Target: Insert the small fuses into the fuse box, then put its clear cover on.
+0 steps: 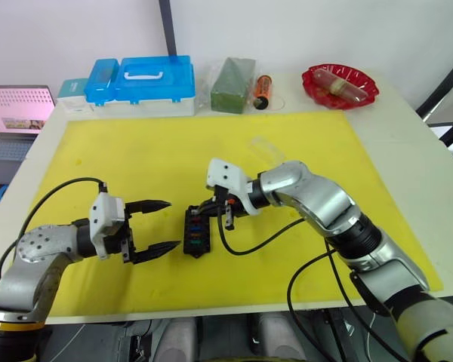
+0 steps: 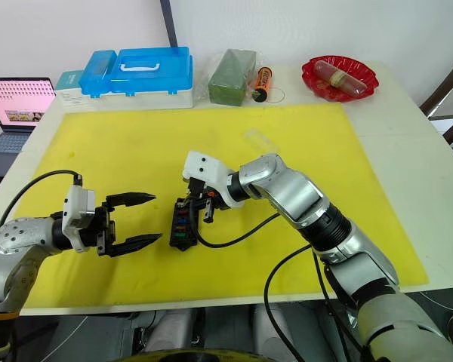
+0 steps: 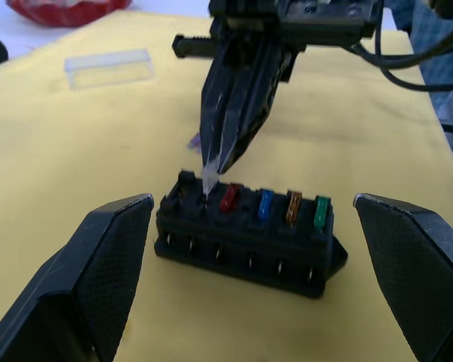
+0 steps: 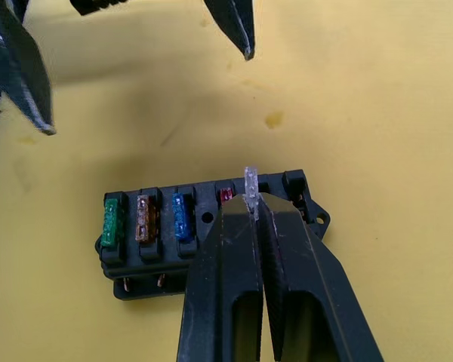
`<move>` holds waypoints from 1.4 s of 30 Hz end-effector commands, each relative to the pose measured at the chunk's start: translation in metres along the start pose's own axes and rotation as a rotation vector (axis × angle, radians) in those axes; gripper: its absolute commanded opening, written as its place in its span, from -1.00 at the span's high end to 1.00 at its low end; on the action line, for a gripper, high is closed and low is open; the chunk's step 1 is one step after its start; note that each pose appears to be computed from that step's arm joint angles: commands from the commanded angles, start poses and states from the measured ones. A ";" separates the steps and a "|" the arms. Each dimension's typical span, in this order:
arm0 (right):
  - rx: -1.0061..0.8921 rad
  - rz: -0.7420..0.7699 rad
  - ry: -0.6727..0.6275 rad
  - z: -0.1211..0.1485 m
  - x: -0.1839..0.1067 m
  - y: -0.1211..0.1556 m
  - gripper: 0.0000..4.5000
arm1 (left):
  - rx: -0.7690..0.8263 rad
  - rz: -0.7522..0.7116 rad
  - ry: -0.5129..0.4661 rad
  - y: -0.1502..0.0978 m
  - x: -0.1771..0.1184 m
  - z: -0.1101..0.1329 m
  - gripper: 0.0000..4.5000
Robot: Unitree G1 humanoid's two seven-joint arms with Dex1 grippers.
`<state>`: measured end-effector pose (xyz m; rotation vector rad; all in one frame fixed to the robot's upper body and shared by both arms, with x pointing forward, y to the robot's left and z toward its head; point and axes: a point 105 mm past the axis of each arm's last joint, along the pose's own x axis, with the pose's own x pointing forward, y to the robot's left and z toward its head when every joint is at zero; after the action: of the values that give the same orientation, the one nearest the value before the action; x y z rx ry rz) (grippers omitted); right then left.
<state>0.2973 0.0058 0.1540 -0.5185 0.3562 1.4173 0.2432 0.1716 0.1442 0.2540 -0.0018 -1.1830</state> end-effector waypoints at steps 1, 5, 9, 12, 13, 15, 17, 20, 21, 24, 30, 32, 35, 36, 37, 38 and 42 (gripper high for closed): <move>-0.051 -0.003 -0.021 0.009 -0.001 0.001 0.99 | 0.024 -0.016 -0.008 -0.002 0.003 0.004 -1.00; -0.058 -0.005 -0.019 0.009 -0.001 0.000 0.99 | 0.023 -0.015 -0.005 -0.001 0.003 0.003 -1.00; -0.061 -0.004 -0.020 0.009 0.000 0.000 0.99 | 0.023 -0.013 -0.002 0.001 0.003 0.002 -1.00; -0.064 0.001 -0.016 0.008 0.001 0.001 0.99 | 0.025 -0.013 -0.003 0.002 0.004 0.003 -1.00; -0.065 0.003 -0.014 0.007 0.002 0.001 0.99 | 0.025 -0.013 -0.003 0.002 0.004 0.004 -1.00; -0.064 0.003 -0.012 0.007 0.002 0.001 0.99 | 0.026 -0.014 -0.003 0.002 0.005 0.004 -1.00; -0.066 0.003 -0.009 0.006 0.003 0.000 0.99 | 0.027 -0.014 -0.003 0.002 0.005 0.004 -1.00; -0.065 -0.001 0.003 0.001 0.004 -0.002 0.99 | 0.029 -0.015 -0.003 0.002 0.006 0.005 -1.00; -0.065 -0.002 0.005 0.000 0.004 -0.003 0.99 | 0.029 -0.015 -0.003 0.002 0.006 0.005 -1.00; -0.063 -0.001 0.006 -0.001 0.004 -0.003 0.99 | 0.029 -0.016 -0.003 0.000 0.007 0.006 -1.00; -0.059 -0.004 0.005 -0.002 0.004 -0.004 0.99 | 0.028 -0.012 -0.005 -0.001 0.008 0.008 -1.00; -0.072 -0.010 0.019 -0.004 0.004 -0.007 0.99 | 0.028 -0.009 -0.005 0.000 0.008 0.009 -1.00; -0.085 -0.011 0.033 -0.007 0.004 -0.008 0.99 | 0.029 -0.008 -0.005 -0.001 0.009 0.009 -1.00; -0.090 -0.009 0.037 -0.007 0.004 -0.008 0.99 | 0.029 -0.008 -0.004 -0.001 0.009 0.009 -1.00; -0.092 -0.007 0.039 -0.008 0.004 -0.007 0.99 | 0.030 -0.008 -0.004 -0.001 0.009 0.009 -1.00; -0.094 -0.006 0.040 -0.008 0.004 -0.007 0.99 | 0.030 -0.008 -0.004 -0.001 0.009 0.009 -1.00; -0.091 -0.011 0.031 -0.005 0.002 -0.008 0.99 | 0.032 -0.006 -0.003 -0.001 0.008 0.010 -1.00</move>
<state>0.3046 0.0056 0.1464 -0.6004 0.3187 1.4315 0.2460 0.1644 0.1438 0.2546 0.0078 -1.1796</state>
